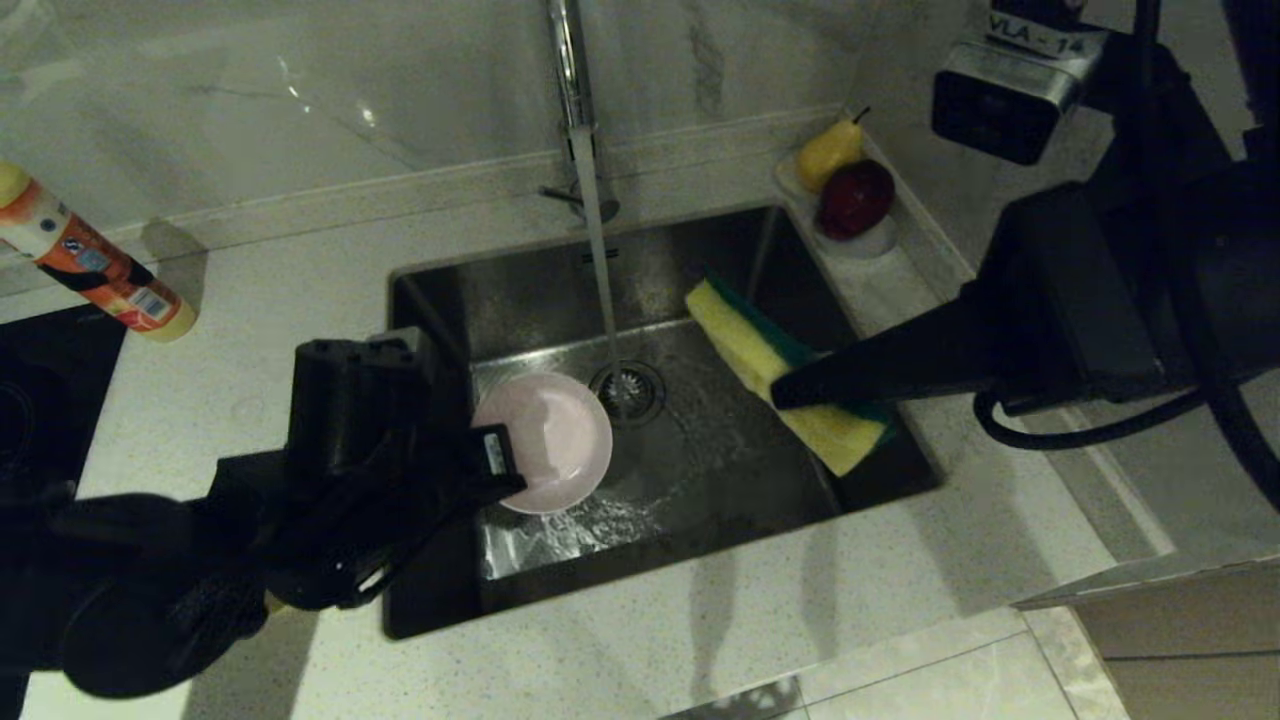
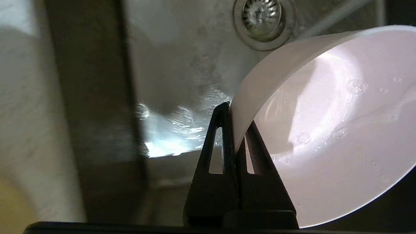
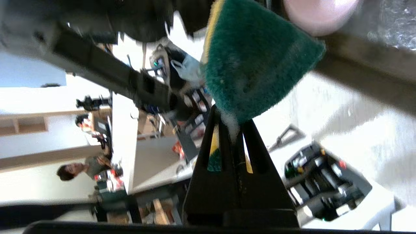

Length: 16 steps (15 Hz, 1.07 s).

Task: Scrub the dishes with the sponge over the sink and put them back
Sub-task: Rinse the bowl

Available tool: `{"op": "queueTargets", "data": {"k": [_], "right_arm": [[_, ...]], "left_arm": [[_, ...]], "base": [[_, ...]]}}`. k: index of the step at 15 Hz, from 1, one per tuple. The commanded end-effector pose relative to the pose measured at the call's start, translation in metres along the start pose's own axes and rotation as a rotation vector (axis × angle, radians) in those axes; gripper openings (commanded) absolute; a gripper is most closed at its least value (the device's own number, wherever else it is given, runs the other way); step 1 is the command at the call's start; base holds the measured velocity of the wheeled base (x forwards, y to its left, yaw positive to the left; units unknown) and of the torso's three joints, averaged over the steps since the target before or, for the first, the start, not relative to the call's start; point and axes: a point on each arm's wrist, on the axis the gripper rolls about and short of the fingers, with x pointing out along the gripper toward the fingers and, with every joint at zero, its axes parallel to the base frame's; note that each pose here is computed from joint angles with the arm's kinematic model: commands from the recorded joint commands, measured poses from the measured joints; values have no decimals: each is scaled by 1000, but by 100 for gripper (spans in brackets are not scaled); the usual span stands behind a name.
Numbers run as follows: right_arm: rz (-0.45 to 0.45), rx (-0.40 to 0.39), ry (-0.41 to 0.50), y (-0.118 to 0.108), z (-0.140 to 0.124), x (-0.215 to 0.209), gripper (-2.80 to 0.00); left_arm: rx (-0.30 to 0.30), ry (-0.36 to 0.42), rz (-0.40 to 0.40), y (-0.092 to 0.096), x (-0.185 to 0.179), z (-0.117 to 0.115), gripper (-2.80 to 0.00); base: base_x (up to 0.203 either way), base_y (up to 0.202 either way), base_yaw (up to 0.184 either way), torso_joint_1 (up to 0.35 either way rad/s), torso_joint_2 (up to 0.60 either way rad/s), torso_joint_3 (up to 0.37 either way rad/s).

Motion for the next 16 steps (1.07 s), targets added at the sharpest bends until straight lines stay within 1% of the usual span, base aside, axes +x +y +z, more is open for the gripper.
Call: {"op": "queueTargets", "data": {"k": [1,2,3,5,7,9,10,12,13,16], "right_arm": [[-3,1,-1,3,-13,-17,-280],[-4,2,-4,4,-16,-21,-280],[-10,8,0,2,-19,-23,-280],[-24,23,25,-4,-28,-21,-280],[-27,25,29,-5,-35,-26,-280],[-36,29,22,-8,-34,-25,-280],[-36,29,25,-8,-34,-24,-280],[-38,33,33,-10,-34,-21,-280],[-40,37,41,-12,-35,-19,-280],[-47,39,45,-15,-33,-14,-280]], "left_arm": [[-104,75,-18,-9,16,26,-280],[-155,108,-28,-13,21,36,-280],[-191,140,-30,-16,26,44,-280],[-228,175,-14,-20,41,55,-280],[-260,185,-1,-25,56,67,-280],[-287,207,20,-27,68,70,-280],[-294,208,26,-26,70,70,-280],[-307,216,33,-25,75,67,-280],[-326,224,41,-26,81,62,-280],[-333,222,39,-26,80,64,-280]], "base": [[0,0,0,0,0,0],[0,0,0,0,0,0],[0,0,0,0,0,0],[0,0,0,0,0,0],[0,0,0,0,0,0],[0,0,0,0,0,0],[0,0,0,0,0,0],[0,0,0,0,0,0],[0,0,0,0,0,0],[0,0,0,0,0,0]]}}
